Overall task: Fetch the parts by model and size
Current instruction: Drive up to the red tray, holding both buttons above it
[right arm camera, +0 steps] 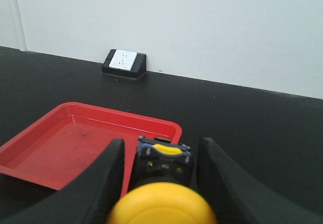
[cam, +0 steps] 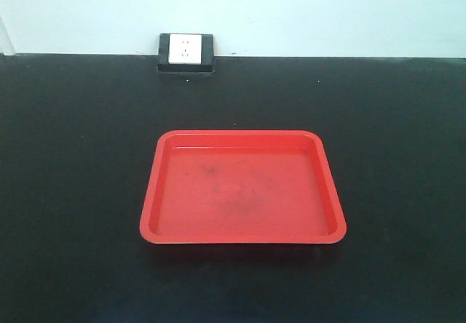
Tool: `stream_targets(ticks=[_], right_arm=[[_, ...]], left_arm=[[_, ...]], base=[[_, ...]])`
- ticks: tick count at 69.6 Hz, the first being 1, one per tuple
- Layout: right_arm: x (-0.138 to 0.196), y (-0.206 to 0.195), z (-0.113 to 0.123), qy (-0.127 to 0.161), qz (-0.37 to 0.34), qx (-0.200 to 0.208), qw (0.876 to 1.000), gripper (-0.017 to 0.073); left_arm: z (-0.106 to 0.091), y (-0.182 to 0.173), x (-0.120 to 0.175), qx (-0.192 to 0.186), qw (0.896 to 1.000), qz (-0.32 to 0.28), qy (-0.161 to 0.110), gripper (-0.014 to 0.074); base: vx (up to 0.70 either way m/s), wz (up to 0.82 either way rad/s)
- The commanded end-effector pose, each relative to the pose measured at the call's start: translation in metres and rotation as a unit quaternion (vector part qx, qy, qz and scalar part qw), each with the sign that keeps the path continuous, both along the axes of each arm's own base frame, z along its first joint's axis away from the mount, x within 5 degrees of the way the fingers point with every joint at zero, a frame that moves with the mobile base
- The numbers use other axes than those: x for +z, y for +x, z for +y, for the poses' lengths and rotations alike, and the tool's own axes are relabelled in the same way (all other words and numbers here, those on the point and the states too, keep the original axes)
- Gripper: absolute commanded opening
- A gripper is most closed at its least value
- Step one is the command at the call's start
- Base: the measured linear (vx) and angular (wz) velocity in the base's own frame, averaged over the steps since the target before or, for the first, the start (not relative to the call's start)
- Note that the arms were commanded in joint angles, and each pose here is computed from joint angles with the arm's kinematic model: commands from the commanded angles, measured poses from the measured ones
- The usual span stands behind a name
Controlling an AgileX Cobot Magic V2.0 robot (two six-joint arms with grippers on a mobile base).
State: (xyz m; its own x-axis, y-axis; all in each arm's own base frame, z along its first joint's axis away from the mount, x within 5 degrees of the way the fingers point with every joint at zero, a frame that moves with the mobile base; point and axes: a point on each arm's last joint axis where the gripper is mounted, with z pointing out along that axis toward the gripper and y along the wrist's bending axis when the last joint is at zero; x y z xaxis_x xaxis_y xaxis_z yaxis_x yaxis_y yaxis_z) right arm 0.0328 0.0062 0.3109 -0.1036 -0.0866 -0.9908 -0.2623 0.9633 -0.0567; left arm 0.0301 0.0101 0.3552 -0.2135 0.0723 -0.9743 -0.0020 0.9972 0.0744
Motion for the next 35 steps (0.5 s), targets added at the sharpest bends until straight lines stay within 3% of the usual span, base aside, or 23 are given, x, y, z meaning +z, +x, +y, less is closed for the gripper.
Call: stream_targets(ticks=[1,10,19,28,35], right_arm=[[0.016,0.000,0.000,0.005,-0.052,0.002,0.999,-0.0002],[0.016,0.000,0.000,0.005,-0.052,0.002,0.999,-0.0002],[0.016,0.000,0.000,0.005,-0.052,0.002,0.999,-0.0002],[0.016,0.000,0.000,0.005,-0.052,0.001,0.999,-0.0002],[0.016,0.000,0.000,0.005,-0.052,0.001,0.999,-0.0002]], left_arm=[[-0.005,0.005,0.015,-0.021,0.999,-0.043,-0.026,-0.0006],[-0.012,0.020,0.013,-0.041,0.998,-0.014,-0.051,-0.0006],[-0.021,0.043,0.011,-0.071,0.996,0.010,-0.052,-0.0006],[-0.032,0.071,0.009,-0.100,0.991,0.026,-0.079,-0.0006],[-0.038,0.093,0.004,-0.114,0.989,0.048,-0.084,-0.0006]], base=[[0.00,0.00],[0.00,0.00],[0.00,0.00],[0.00,0.00],[0.00,0.00]])
